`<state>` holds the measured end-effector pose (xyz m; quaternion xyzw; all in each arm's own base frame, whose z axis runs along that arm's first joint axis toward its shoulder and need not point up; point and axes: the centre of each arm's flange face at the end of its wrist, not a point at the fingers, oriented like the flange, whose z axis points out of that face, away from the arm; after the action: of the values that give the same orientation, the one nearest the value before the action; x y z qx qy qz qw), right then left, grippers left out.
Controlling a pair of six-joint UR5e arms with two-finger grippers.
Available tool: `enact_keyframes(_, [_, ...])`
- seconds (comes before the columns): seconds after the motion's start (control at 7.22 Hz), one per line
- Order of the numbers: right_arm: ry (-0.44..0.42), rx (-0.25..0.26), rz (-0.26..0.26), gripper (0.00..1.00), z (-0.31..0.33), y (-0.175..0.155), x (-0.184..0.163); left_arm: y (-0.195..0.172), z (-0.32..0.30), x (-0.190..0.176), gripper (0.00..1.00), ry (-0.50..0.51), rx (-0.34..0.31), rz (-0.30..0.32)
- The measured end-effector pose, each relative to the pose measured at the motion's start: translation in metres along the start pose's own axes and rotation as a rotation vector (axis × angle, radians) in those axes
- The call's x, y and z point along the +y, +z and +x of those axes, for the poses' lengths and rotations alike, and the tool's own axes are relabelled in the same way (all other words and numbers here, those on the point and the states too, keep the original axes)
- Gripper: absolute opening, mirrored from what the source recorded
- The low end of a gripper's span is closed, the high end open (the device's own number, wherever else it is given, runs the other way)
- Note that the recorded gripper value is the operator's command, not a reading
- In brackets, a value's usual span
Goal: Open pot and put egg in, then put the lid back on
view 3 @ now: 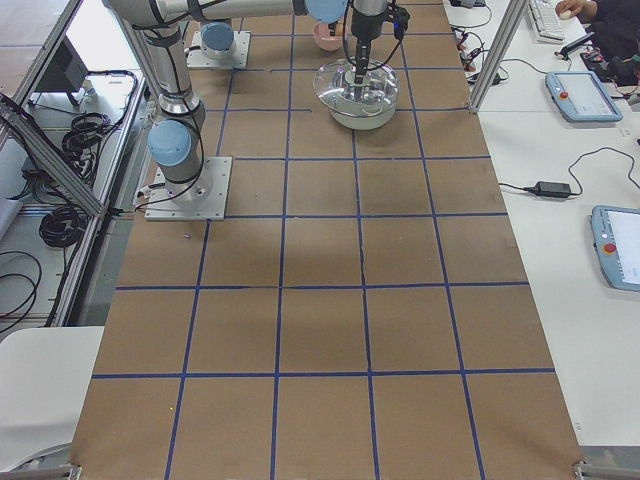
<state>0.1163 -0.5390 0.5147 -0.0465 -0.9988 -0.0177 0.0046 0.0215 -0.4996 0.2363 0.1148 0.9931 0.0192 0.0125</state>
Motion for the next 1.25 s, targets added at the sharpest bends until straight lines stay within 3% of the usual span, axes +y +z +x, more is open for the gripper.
enact_keyframes(0.42, [0.0,-0.001,0.001,0.19,0.0,0.0,0.0,-0.06,0.023,-0.013,0.13,-0.045,-0.013,0.022])
enact_keyframes(0.83, [-0.001,-0.001,0.001,0.19,0.0,0.0,0.0,-0.132,0.099,-0.053,0.13,-0.082,-0.034,0.114])
enact_keyframes(1.25, [-0.002,-0.002,0.0,0.12,0.0,0.0,0.0,-0.152,0.192,-0.086,0.13,-0.103,0.05,0.178])
